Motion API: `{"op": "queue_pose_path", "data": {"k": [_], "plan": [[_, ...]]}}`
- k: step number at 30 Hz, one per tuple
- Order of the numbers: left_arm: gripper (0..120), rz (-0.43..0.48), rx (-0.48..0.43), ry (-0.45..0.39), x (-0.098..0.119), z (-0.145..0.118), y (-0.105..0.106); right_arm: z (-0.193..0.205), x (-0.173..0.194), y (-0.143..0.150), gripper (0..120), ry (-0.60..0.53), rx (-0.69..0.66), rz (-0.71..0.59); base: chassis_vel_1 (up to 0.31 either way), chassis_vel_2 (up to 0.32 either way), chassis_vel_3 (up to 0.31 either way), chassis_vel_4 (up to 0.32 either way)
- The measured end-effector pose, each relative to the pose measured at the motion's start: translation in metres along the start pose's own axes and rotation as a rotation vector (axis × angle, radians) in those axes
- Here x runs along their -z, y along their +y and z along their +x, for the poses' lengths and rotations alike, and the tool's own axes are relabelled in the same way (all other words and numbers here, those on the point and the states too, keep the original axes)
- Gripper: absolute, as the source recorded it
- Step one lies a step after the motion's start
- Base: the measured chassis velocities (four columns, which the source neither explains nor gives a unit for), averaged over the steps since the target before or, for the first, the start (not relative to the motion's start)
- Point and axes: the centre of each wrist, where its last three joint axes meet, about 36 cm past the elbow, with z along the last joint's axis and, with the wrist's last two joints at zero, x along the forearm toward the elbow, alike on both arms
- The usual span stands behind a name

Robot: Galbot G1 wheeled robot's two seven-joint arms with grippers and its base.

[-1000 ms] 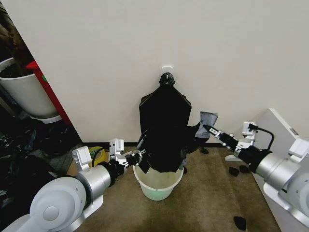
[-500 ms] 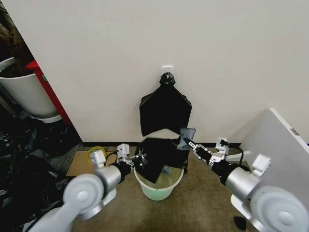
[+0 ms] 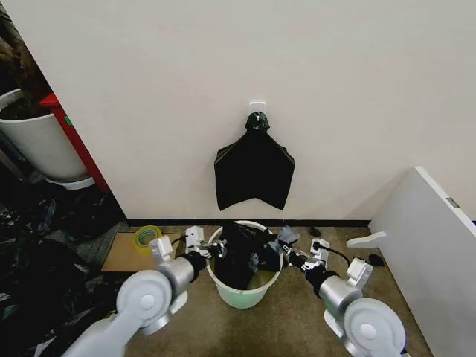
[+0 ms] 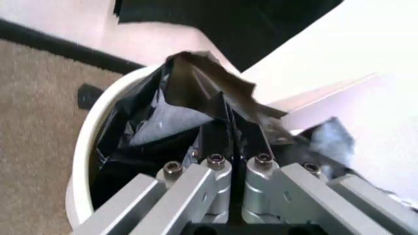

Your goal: Place the garbage bag over the trash bin.

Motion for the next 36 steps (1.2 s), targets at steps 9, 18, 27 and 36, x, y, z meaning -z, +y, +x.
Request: {"op": "queue_pose_path", "data": {"k": [9, 18, 27, 36], "plan": [[0, 0.006, 0.026, 0.030, -0.018, -0.002, 0.009, -0.012, -0.014, -0.012, 0, -0.001, -0.045, 0.079, 0.000, 0.000, 0.000, 0.000], [0, 0.048, 0.062, 0.067, -0.045, -0.023, 0.015, -0.002, -0.018, -0.023, 0, 0.002, -0.105, 0.187, 0.000, 0.000, 0.000, 0.000], [0, -0.029, 0.106, 0.087, -0.035, 0.014, 0.011, 0.031, -0.003, -0.026, 0, 0.124, -0.248, 0.345, 0.000, 0.000, 0.000, 0.000], [0, -0.147, 0.198, 0.253, -0.024, 0.031, 0.023, 0.035, -0.010, -0.026, 0, 0.326, -0.271, 0.447, 0.000, 0.000, 0.000, 0.000]]}}
